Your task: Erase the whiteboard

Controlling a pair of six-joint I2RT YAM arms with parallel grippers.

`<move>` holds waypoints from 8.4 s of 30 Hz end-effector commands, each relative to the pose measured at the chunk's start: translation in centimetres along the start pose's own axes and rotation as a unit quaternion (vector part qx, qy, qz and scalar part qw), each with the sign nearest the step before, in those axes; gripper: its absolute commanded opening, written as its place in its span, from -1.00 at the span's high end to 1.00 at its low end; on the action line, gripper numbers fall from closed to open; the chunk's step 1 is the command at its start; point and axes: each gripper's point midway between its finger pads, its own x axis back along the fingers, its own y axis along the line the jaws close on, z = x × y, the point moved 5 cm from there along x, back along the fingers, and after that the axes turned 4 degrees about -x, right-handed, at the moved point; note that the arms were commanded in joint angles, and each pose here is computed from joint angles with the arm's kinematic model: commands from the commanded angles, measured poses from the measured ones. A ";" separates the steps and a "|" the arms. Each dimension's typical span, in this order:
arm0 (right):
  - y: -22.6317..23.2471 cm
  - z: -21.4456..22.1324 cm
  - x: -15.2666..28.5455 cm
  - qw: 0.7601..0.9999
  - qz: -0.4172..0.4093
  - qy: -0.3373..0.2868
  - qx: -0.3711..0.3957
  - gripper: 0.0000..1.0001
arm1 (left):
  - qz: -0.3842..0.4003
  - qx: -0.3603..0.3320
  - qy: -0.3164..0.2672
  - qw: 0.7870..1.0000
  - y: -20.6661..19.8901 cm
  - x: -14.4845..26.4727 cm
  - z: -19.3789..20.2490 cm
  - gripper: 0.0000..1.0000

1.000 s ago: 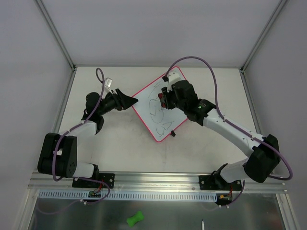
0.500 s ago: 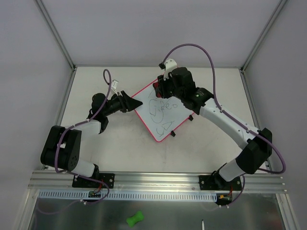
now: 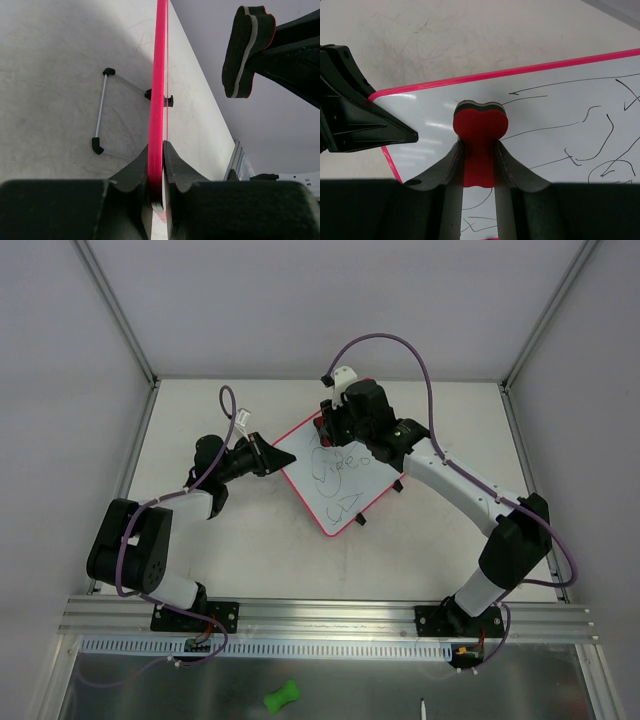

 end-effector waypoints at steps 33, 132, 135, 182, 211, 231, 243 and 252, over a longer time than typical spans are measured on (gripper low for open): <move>1.8 0.6 -1.8 0.996 -0.034 -0.057 0.067 0.99 | 0.029 -0.041 0.051 0.997 0.4 -0.8 -0.3 1.00; -20.9 4.8 -8.7 0.948 0.205 0.080 -0.230 0.99 | 0.038 -0.038 0.048 0.997 0.0 -0.8 -0.5 1.00; -20.9 5.4 -8.5 0.946 0.209 0.085 -0.234 1.00 | 0.038 -0.037 0.048 0.997 0.0 -0.8 -0.5 1.00; -20.6 0.9 -9.3 0.952 0.156 0.046 -0.259 0.99 | 0.040 -0.040 0.047 0.997 -0.1 -0.8 -0.5 1.00; -10.5 4.1 -8.0 0.993 0.036 0.048 -0.106 0.99 | 0.040 -0.042 0.047 0.997 -0.1 -0.7 -0.5 1.00; -13.6 6.4 -7.3 0.972 0.092 0.065 -0.208 0.99 | 0.041 -0.045 0.046 0.997 -0.3 -0.7 -0.7 1.00; -21.2 12.8 -5.7 0.910 0.152 0.093 -0.375 0.99 | 0.039 -0.046 0.045 0.997 -0.3 -0.5 -0.6 1.00; -21.3 12.2 -5.4 0.919 0.146 0.081 -0.358 0.99 | 0.040 -0.047 0.045 0.997 -0.4 -0.5 -0.7 1.00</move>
